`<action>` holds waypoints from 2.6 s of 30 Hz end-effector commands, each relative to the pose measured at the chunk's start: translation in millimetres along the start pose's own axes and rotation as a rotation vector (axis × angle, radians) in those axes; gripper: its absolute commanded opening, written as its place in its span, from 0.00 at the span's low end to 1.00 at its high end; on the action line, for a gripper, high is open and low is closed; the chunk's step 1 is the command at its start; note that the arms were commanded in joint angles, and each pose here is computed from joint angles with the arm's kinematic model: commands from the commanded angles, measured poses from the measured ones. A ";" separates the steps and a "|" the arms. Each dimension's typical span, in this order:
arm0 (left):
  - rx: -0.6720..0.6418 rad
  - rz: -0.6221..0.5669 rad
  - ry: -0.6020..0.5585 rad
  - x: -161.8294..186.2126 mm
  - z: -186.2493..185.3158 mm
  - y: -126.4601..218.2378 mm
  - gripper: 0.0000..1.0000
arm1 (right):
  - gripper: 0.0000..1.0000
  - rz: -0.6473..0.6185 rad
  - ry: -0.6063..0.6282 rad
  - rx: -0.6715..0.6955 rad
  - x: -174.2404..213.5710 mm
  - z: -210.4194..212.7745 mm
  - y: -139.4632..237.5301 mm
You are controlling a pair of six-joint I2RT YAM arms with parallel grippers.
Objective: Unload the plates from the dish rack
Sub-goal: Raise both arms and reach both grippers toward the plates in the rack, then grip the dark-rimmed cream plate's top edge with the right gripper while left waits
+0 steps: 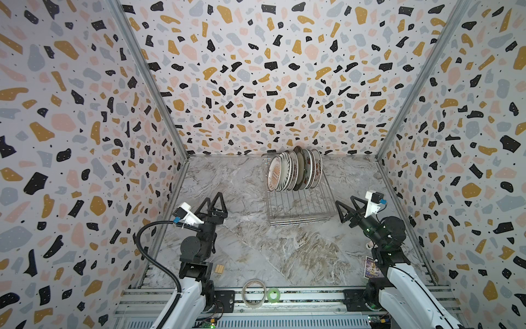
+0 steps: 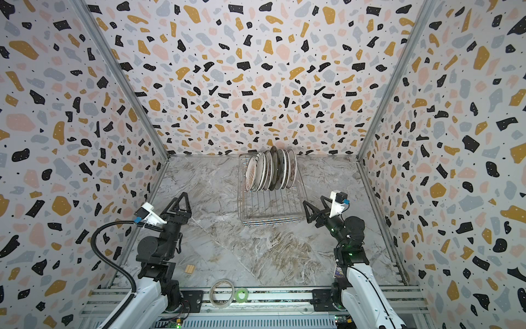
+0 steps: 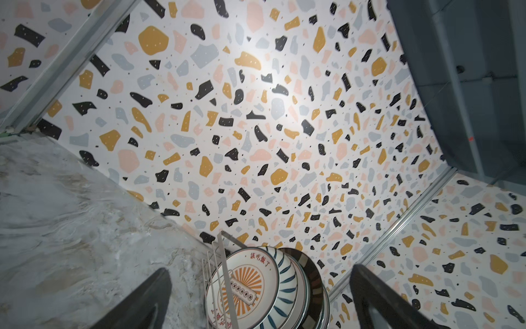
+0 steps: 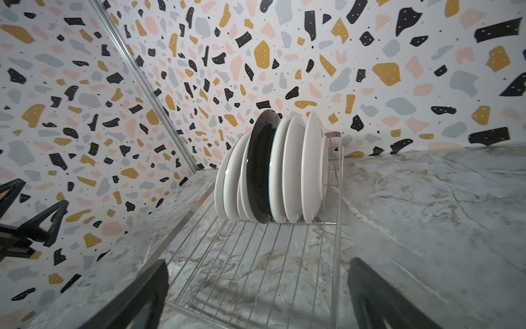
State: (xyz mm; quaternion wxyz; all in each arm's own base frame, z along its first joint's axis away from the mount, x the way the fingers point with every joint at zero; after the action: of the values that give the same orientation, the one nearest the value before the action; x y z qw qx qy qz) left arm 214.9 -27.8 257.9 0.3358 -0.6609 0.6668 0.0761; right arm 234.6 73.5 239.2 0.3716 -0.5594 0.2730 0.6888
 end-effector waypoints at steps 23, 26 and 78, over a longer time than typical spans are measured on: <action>0.103 0.198 -0.142 36.6 -44.4 -84.2 1.00 | 0.94 0.058 0.115 -0.062 -68.5 -9.0 -133.1; 0.065 0.243 -0.186 55.0 -47.9 -97.4 1.00 | 0.94 0.128 0.111 -0.004 -68.2 -14.7 -161.0; -0.085 0.473 -0.174 141.1 -35.4 -132.1 0.99 | 0.20 0.578 0.277 0.577 0.0 -13.5 -309.1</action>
State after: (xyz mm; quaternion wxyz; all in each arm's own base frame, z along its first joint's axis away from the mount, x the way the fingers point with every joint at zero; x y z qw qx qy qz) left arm 344.0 -180.4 245.2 0.3282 -0.4844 0.7717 0.2491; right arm 490.6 240.8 251.5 0.2675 -0.4235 0.6376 0.5853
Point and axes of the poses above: each gripper's point midway between its finger pads, its own y axis back along the fingers, its own z axis along the line the jaws close on, x = y × z, the point moved 6 cm from there along y, back along the fingers, and after that the axes turned 8 degrees about y, right-handed, at the moved point
